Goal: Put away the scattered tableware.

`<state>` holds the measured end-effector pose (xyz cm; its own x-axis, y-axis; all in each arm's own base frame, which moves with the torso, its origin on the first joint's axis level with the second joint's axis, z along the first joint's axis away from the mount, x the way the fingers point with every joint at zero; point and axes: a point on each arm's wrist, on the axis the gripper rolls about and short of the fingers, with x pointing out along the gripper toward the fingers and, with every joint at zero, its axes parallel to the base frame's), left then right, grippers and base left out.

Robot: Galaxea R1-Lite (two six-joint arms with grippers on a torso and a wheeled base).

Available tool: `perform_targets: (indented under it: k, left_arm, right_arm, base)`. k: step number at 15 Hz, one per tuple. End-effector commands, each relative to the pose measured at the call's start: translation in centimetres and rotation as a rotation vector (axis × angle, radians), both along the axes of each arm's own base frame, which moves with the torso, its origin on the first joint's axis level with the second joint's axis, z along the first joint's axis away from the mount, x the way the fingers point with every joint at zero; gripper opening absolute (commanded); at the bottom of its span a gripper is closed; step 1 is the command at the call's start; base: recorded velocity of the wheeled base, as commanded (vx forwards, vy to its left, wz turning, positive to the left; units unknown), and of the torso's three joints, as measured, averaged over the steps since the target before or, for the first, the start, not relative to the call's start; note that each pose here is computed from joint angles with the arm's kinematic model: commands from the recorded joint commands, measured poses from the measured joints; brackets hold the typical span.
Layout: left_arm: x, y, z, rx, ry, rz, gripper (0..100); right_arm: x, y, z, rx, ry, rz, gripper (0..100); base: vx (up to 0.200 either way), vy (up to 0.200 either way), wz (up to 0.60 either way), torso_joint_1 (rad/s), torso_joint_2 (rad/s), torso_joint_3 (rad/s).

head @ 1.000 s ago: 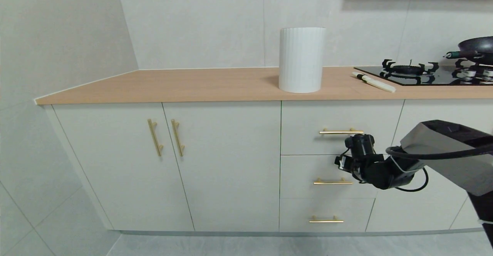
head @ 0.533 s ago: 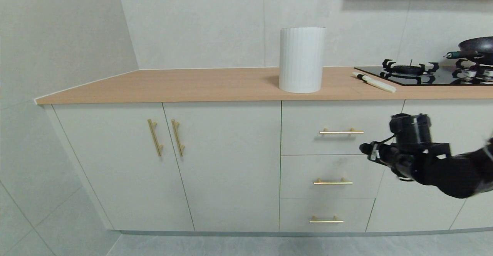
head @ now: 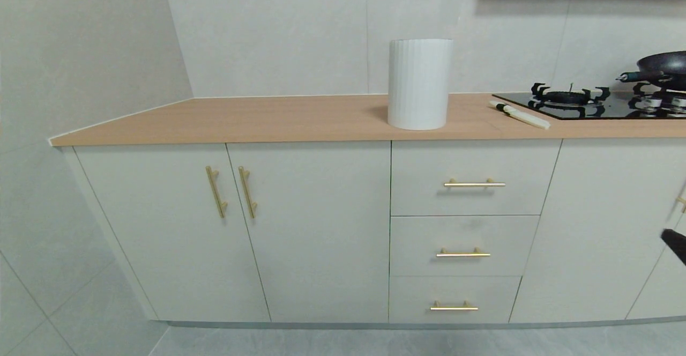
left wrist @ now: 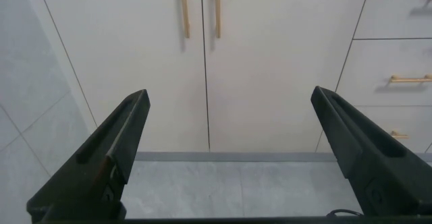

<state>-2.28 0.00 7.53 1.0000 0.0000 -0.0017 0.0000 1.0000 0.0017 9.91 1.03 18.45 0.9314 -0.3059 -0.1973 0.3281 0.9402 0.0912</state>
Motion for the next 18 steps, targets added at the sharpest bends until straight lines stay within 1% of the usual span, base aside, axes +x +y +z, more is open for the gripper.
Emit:
perform_targets:
  k: [1, 3, 5, 6, 7, 9, 11, 12, 13, 14, 16, 18]
  left_arm:
    - [0.0, 0.0, 0.0, 0.000, 0.000, 0.000, 100]
    - [0.0, 0.0, 0.0, 0.000, 0.000, 0.002, 100]
    - [0.0, 0.0, 0.0, 0.000, 0.000, 0.000, 100]
    - [0.0, 0.0, 0.0, 0.000, 0.000, 0.000, 100]
    - [0.0, 0.0, 0.0, 0.000, 0.000, 0.000, 100]
    - [0.0, 0.0, 0.0, 0.000, 0.000, 0.000, 100]
    - [0.0, 0.0, 0.0, 0.000, 0.000, 0.000, 100]
    - [0.0, 0.0, 0.0, 0.000, 0.000, 0.000, 100]
    - [0.0, 0.0, 0.0, 0.000, 0.000, 0.000, 100]
    - [0.0, 0.0, 0.0, 0.000, 0.000, 0.000, 100]
    - [0.0, 0.0, 0.0, 0.000, 0.000, 0.000, 100]
    - [0.0, 0.0, 0.0, 0.000, 0.000, 0.000, 100]
  right_arm:
    - [-10.3, -2.3, -2.4, -0.117, -0.112, -0.112, 100]
    - [-12.0, -2.4, -3.5, -0.148, -0.103, -0.182, 100]
    - [-13.8, -2.3, -4.1, -0.201, -0.158, -0.227, 100]
    - [-14.4, -2.3, -4.9, -0.209, -0.192, -0.226, 100]
    - [-14.8, -2.2, -5.9, -0.216, -0.202, -0.211, 100]
    - [-14.2, -2.1, -7.2, -0.207, -0.173, -0.157, 100]
    - [-13.6, -1.7, -8.1, -0.182, -0.175, 0.007, 100]
    - [-13.2, -1.6, -8.7, -0.158, -0.194, 0.092, 100]
    - [-12.7, -1.4, -9.5, -0.149, -0.202, 0.139, 100]
    - [-12.3, -1.4, -10.4, -0.141, -0.199, 0.182, 100]
    - [-12.2, -1.2, -10.4, -0.107, -0.224, 0.244, 100]
    - [-12.2, -1.1, -10.4, -0.100, -0.225, 0.279, 100]
  base:
    - [0.000, 0.000, 0.00, 0.000, 0.00, 0.000]
    - [0.000, 0.000, 0.00, 0.000, 0.00, 0.000]
    - [0.000, 0.000, 0.00, 0.000, 0.00, 0.000]
    - [0.000, 0.000, 0.00, 0.000, 0.00, 0.000]
    - [0.000, 0.000, 0.00, 0.000, 0.00, 0.000]
    - [0.000, 0.000, 0.00, 0.000, 0.00, 0.000]
    - [0.000, 0.000, 0.00, 0.000, 0.00, 0.000]
    - [0.000, 0.000, 0.00, 0.000, 0.00, 0.000]
    - [0.000, 0.000, 0.00, 0.000, 0.00, 0.000]
    - [0.000, 0.000, 0.00, 0.000, 0.00, 0.000]
    - [0.000, 0.000, 0.00, 0.000, 0.00, 0.000]
    - [0.000, 0.000, 0.00, 0.000, 0.00, 0.000]
